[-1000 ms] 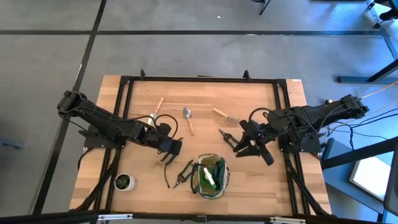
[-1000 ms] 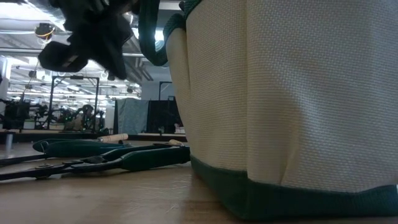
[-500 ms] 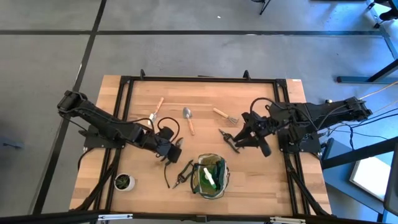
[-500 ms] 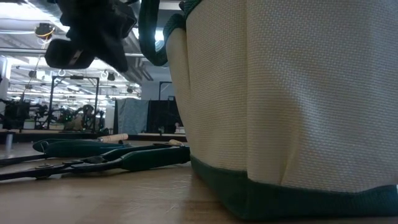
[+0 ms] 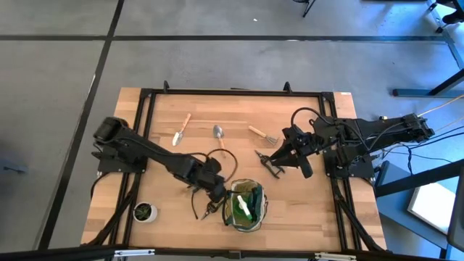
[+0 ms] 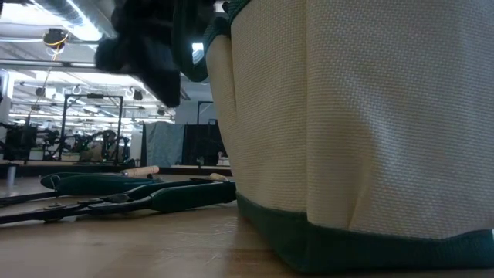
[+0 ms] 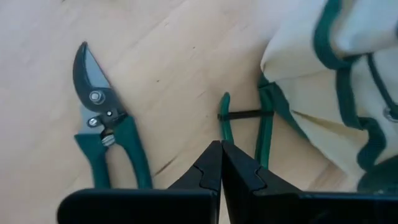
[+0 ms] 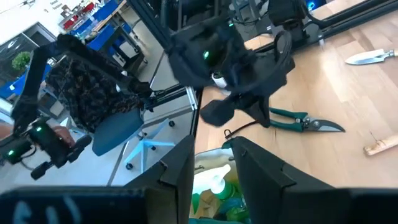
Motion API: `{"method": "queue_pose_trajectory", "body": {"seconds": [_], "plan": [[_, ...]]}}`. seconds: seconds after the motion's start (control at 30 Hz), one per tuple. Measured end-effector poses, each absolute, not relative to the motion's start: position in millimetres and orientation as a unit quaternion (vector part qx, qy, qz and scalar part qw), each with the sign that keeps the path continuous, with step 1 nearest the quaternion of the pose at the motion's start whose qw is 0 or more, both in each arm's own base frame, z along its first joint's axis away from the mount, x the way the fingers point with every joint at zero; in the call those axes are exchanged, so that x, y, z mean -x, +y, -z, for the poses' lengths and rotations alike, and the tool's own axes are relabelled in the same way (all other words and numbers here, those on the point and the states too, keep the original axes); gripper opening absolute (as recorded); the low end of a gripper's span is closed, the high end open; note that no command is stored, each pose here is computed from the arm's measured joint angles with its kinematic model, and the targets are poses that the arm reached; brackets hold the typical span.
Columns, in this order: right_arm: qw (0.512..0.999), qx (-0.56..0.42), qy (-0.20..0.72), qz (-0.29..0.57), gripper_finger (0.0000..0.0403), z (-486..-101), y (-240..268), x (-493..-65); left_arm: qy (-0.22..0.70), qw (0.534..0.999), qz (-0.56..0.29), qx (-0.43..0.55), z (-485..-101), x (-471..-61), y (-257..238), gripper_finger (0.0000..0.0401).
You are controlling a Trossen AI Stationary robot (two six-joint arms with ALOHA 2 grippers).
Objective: Pick & Place Garden tools in Gardening bag
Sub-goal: Put the green shear scissors into the gardening bag
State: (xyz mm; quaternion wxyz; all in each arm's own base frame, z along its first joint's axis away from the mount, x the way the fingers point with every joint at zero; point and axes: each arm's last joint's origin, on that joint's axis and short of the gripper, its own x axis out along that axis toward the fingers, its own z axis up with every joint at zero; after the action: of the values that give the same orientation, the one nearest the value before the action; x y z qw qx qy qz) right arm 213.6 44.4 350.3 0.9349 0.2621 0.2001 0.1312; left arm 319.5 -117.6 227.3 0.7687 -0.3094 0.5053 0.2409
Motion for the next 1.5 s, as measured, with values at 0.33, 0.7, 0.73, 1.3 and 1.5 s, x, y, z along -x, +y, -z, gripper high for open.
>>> {"method": "queue_pose_trajectory", "body": {"seconds": [0.33,0.7,0.73,1.3,1.5], "plan": [[0.936,-0.265,0.192,-0.132,0.0116,-351.9,44.5,-214.2,0.576,0.731,-0.22,0.292,-238.1,-333.8,-127.9,0.0002],[0.933,-0.273,0.194,-0.131,0.0117,-351.8,44.6,-214.2,0.618,0.689,-0.234,0.297,-237.1,-319.9,-136.4,0.0002],[0.933,-0.273,0.193,-0.131,0.0117,-351.8,44.6,-214.2,0.62,0.69,-0.232,0.293,-237.0,-318.3,-139.2,0.0002],[0.936,-0.264,0.193,-0.132,0.0117,-351.6,44.5,-214.2,0.575,0.69,-0.286,0.334,-227.9,-269.8,-219.6,0.0011],[0.94,-0.259,0.187,-0.117,0.0117,-351.7,43.3,-214.8,0.509,0.63,-0.339,0.479,-208.7,-277.9,-220.1,0.0063]]}}
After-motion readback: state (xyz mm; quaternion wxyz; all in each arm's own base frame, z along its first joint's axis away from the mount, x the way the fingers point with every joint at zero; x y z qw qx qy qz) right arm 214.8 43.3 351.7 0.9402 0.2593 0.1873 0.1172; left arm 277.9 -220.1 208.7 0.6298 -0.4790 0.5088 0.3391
